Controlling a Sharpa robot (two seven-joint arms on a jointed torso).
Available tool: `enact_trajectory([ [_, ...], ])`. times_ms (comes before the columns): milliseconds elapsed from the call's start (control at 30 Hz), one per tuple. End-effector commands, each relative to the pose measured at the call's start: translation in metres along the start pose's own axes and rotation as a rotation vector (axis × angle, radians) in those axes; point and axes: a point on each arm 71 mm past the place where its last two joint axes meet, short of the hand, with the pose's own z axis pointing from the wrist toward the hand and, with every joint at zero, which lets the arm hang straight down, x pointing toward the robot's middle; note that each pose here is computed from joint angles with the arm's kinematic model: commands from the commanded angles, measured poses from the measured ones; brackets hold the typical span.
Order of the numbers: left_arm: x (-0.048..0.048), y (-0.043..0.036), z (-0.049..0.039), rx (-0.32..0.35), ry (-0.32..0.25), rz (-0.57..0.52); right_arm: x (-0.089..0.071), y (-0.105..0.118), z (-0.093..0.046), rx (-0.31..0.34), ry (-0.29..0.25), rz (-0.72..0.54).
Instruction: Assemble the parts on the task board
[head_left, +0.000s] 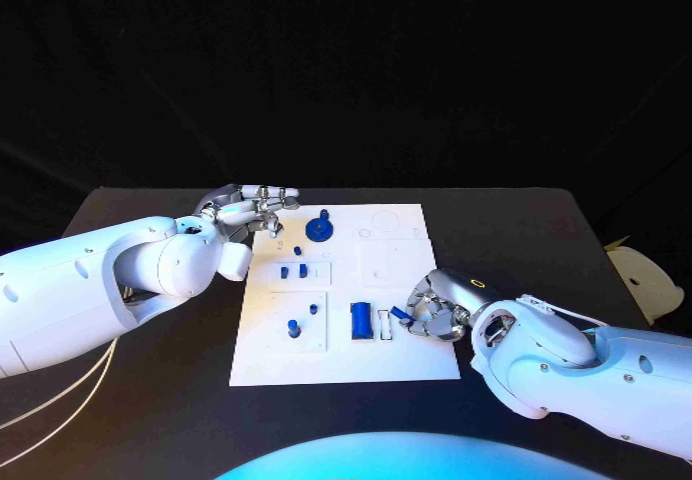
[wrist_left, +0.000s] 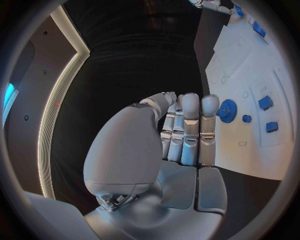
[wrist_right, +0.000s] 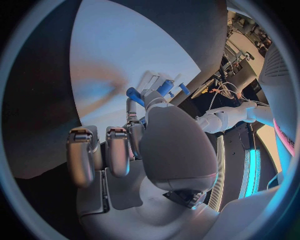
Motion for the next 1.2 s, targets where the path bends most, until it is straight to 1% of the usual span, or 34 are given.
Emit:
enact_trajectory([
  [33, 0.0031, -0.0007, 0.0000, 0.003, 0.022, -0.008, 0.004, 0.002, 0.002, 0.003, 0.029, 0.093],
  [267, 0.0038, -0.0006, 0.0000, 0.002, 0.027, -0.008, 0.016, 0.007, 0.007, 0.021, 0.099, 0.125],
  [467, 0.0032, -0.0006, -0.0003, 0.001, 0.025, -0.008, 0.020, 0.008, 0.010, 0.030, 0.132, 0.125],
  [867, 0.0037, -0.0004, -0.0004, -0.001, 0.030, -0.009, 0.024, 0.009, 0.013, 0.035, 0.154, 0.118],
  [1200, 0.0039, -0.0003, -0.0004, -0.004, 0.033, -0.009, 0.023, 0.008, 0.014, 0.041, 0.152, 0.108],
])
